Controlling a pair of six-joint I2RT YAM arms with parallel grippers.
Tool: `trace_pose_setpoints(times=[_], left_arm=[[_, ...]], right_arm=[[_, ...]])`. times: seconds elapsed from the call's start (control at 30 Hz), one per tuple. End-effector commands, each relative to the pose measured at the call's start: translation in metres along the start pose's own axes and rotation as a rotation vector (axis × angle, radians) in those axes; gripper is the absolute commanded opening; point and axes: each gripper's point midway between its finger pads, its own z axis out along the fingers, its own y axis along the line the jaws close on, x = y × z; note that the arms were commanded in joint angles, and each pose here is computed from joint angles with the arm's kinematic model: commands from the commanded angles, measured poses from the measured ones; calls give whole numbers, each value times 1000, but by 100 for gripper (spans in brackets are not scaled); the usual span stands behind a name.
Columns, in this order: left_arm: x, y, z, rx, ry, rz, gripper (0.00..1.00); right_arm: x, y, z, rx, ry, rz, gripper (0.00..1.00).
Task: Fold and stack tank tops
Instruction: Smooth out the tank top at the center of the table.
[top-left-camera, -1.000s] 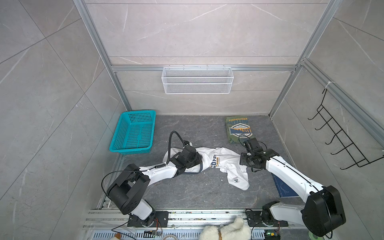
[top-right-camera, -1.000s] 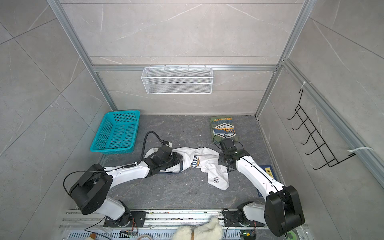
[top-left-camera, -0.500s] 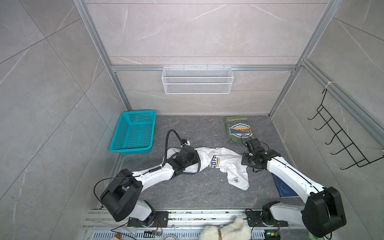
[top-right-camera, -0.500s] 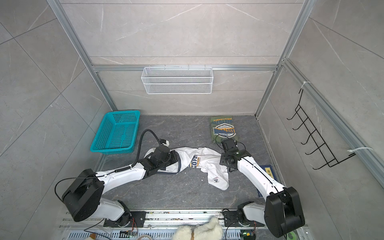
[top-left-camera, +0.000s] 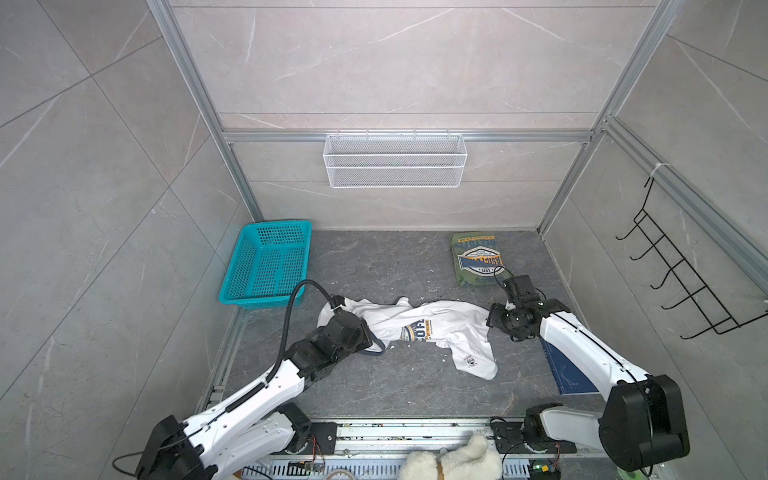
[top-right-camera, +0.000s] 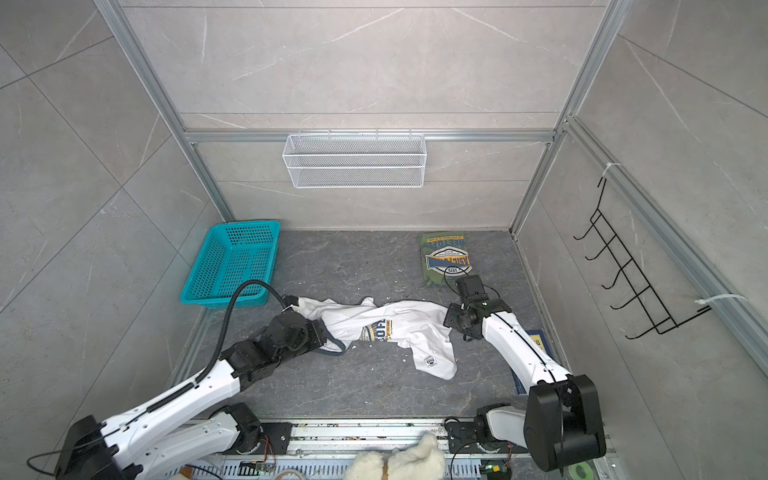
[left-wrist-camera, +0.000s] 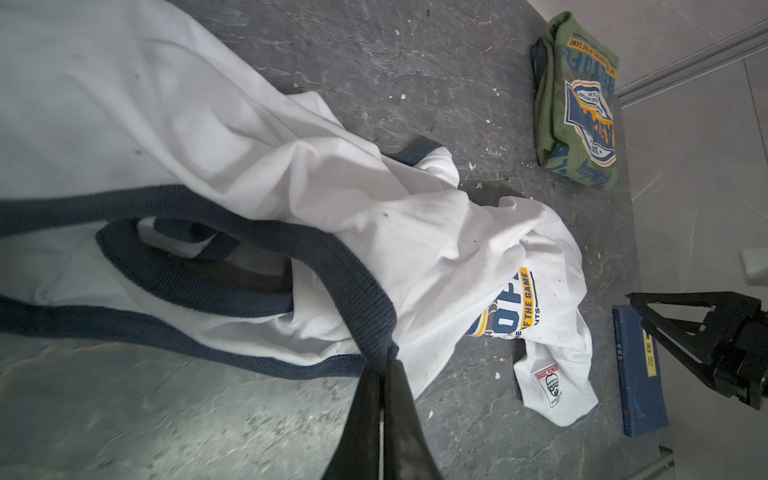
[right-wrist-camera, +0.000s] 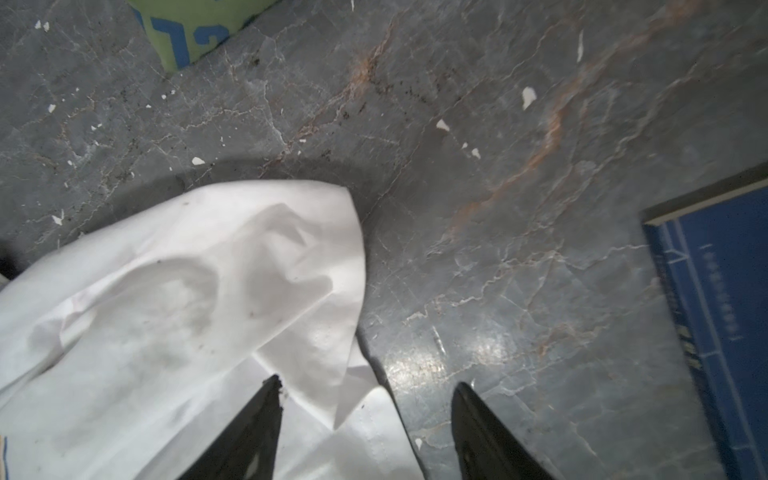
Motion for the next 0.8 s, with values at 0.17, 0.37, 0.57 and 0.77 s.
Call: trace_pose_setpoints(times=[0.17, 0.37, 0.57, 0.77], left_arm=[[12, 33, 1, -132, 33, 46, 0], [8, 29, 5, -142, 32, 68, 0], [7, 30, 7, -153, 30, 62, 0], [6, 32, 7, -156, 22, 53, 0]], right_arm=[[-1, 31, 33, -364, 107, 157, 70], [-15, 28, 57, -362, 123, 202, 68], [-15, 32, 89, -372, 190, 252, 62], [-16, 49, 96, -466, 224, 261, 47]])
